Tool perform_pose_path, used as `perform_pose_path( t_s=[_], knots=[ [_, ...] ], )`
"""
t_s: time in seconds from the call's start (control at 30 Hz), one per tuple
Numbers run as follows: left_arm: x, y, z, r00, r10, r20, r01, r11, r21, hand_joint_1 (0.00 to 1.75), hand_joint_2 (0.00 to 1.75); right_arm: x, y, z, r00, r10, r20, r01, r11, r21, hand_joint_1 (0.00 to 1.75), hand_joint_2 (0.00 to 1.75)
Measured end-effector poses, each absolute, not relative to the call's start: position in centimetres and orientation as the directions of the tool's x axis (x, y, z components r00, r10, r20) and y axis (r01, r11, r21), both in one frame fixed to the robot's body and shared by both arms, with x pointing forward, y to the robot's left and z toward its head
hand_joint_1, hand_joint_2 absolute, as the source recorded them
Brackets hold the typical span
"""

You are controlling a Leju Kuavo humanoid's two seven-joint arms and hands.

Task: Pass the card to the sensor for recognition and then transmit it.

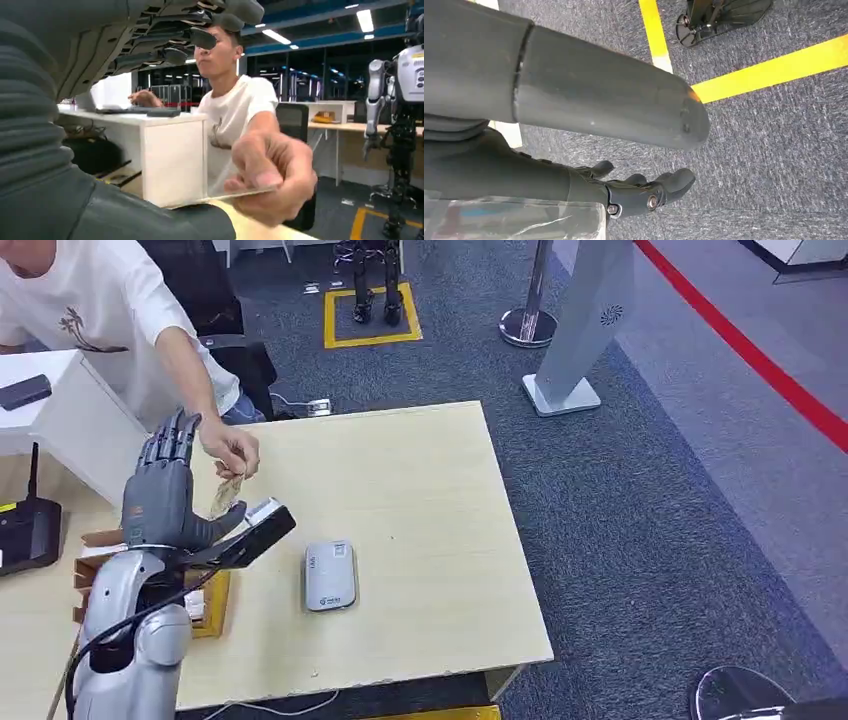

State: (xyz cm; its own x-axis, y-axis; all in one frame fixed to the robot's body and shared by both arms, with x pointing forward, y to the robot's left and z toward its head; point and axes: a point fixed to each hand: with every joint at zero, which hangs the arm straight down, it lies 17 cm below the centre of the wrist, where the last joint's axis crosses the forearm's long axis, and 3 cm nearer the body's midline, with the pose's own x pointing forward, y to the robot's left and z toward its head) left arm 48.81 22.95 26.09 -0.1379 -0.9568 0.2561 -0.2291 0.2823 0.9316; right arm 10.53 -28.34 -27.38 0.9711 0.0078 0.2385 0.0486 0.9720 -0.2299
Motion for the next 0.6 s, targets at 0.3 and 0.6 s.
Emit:
perform_pose_path(
  t_s=[0.3,0.6],
  knots=[
    [52.2,26.4,26.9,0.053,-0.998,-0.037,-0.243,-0.049,0.969,0.00,1.75,11.0,-28.2,-27.3,0.968,0.025,0.249,0.034,0.973,-0.228,0.00,1.75],
    [54.1,24.4,26.0,0.009,-0.992,-0.128,-0.208,-0.127,0.970,0.00,1.75,11.2,-27.7,-27.3,0.967,0.054,0.251,0.003,0.976,-0.218,0.00,1.75]
  ],
)
